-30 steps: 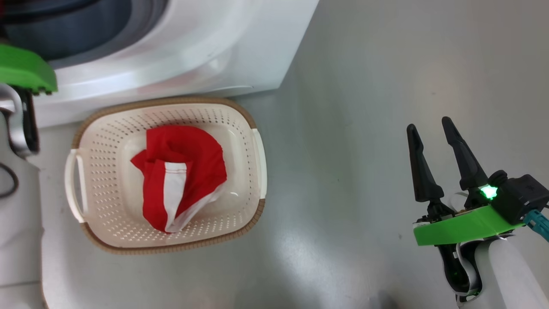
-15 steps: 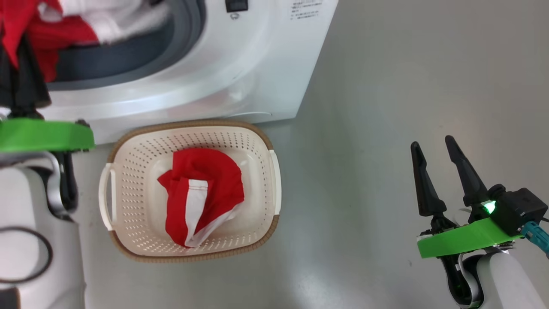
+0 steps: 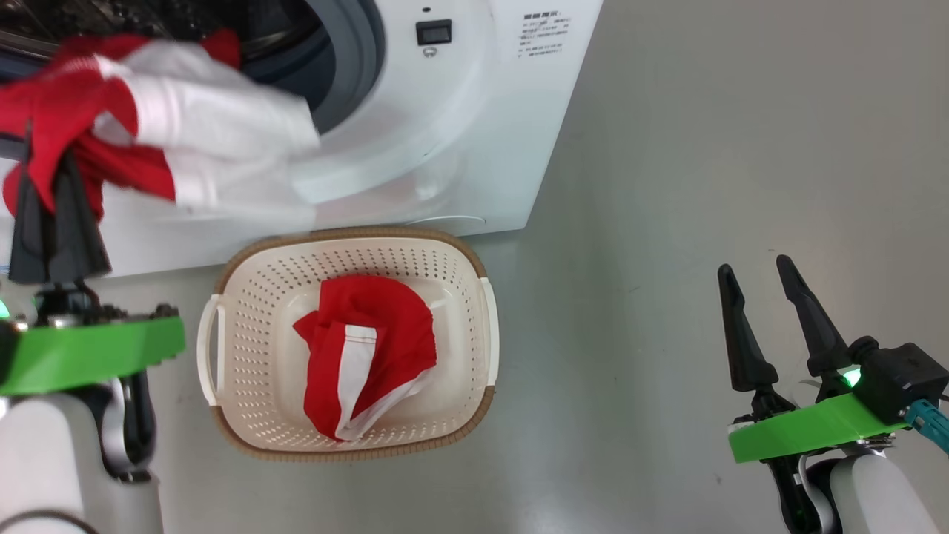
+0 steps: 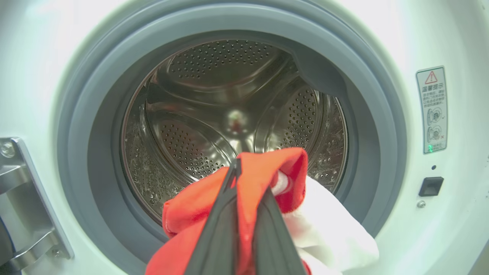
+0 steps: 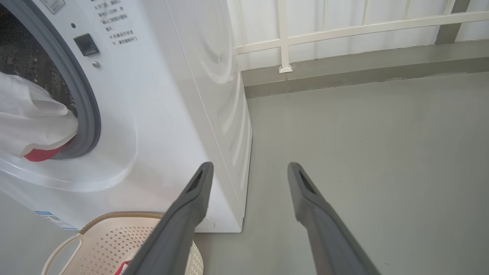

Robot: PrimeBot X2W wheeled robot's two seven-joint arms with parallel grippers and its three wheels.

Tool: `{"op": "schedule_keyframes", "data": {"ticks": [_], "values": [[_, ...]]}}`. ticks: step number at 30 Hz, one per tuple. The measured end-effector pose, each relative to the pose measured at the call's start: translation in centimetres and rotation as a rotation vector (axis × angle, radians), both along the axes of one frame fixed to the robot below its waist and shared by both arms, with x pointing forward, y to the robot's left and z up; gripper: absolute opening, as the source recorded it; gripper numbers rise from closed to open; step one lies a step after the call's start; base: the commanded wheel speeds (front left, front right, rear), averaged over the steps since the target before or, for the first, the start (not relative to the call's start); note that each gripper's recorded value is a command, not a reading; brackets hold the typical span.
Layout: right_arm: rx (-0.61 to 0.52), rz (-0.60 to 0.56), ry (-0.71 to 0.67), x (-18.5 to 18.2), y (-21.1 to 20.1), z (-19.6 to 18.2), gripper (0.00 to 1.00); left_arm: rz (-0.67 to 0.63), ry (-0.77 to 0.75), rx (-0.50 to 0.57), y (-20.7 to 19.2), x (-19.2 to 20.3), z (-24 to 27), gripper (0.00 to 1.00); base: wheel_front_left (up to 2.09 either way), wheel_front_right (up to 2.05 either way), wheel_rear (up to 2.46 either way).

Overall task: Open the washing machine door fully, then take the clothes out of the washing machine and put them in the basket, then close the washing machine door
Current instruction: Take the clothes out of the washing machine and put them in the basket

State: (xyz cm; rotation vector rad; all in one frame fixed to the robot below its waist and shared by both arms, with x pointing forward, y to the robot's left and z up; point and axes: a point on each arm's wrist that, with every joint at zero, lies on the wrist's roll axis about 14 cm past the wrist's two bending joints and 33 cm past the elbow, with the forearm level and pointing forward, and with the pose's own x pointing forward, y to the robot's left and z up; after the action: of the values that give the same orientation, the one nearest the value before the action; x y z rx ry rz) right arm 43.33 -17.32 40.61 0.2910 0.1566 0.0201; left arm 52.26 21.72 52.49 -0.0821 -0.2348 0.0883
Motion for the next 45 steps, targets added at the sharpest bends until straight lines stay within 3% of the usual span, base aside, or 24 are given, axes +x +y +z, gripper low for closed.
{"op": "schedule_keyframes", "data": {"ticks": [18,31,45], "values": [[0.002,0.001,0.005,0.0,0.1,-0.2,1.00,-0.048,0.065,-0.057,-1.9,-1.9,-2.4,0.00,0.00,0.00,0.00],[0.000,0.000,0.045,1.0,0.0,-2.4,1.00,-0.107,0.445,-0.142,-4.5,-3.0,-15.7,0.00,0.00,0.00,0.00],[-0.004,-0.005,0.100,2.2,-0.2,-5.6,1.00,-0.239,0.691,-0.137,-8.7,-3.5,-24.4,0.00,0.00,0.00,0.00]]}}
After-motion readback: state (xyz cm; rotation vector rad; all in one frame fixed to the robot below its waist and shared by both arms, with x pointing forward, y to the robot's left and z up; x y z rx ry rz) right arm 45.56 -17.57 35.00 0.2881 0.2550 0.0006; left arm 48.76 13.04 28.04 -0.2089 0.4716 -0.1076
